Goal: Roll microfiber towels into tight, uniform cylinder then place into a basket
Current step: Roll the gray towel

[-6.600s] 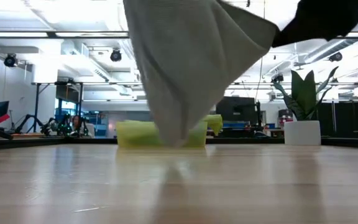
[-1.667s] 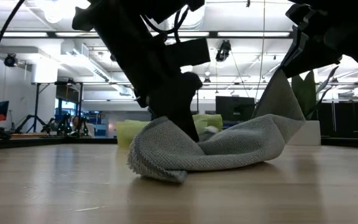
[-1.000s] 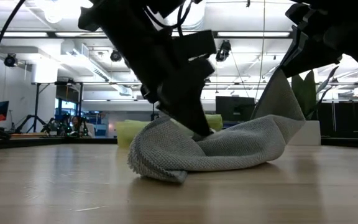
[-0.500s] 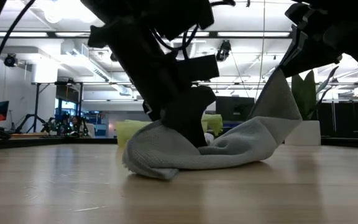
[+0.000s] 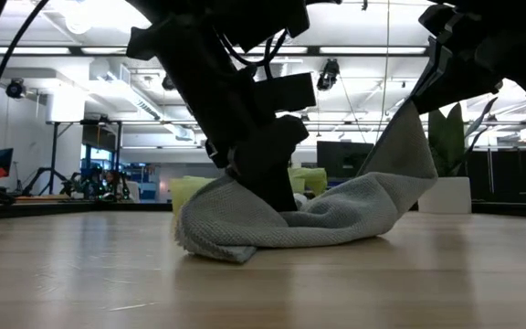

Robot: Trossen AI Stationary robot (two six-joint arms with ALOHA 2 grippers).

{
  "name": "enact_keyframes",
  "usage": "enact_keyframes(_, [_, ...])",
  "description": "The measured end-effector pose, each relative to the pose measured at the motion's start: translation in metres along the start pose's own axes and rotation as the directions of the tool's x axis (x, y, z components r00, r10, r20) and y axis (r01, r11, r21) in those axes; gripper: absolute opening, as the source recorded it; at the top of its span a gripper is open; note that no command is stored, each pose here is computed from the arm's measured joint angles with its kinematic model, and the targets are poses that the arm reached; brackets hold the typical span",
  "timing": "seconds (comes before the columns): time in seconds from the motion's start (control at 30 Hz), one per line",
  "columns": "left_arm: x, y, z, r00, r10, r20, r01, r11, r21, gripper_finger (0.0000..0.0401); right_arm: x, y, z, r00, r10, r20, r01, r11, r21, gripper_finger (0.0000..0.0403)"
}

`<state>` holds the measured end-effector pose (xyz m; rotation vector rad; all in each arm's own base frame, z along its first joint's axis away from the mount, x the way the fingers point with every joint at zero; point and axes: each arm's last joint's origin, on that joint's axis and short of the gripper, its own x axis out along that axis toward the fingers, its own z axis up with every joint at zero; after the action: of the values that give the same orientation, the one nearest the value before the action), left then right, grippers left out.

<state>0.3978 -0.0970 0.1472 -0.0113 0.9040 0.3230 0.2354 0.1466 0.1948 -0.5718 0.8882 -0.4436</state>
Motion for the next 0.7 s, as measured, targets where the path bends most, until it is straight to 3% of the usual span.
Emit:
enact_keyframes(0.33, [-0.002, 0.001, 0.001, 1.000, 0.002, 0.003, -0.002, 1.000, 0.000, 0.0006, 0.000, 0.000, 0.000, 1.000, 0.000, 0.000, 0.000, 1.000, 0.000, 0.0009])
enact_keyframes(0.7, [-0.014, 0.005, 0.005, 1.000, 0.011, -0.004, -0.011, 1.000, 0.014, 0.0001, 0.000, 0.000, 0.000, 1.000, 0.001, 0.002, -0.001, 1.000, 0.002, 0.0009])
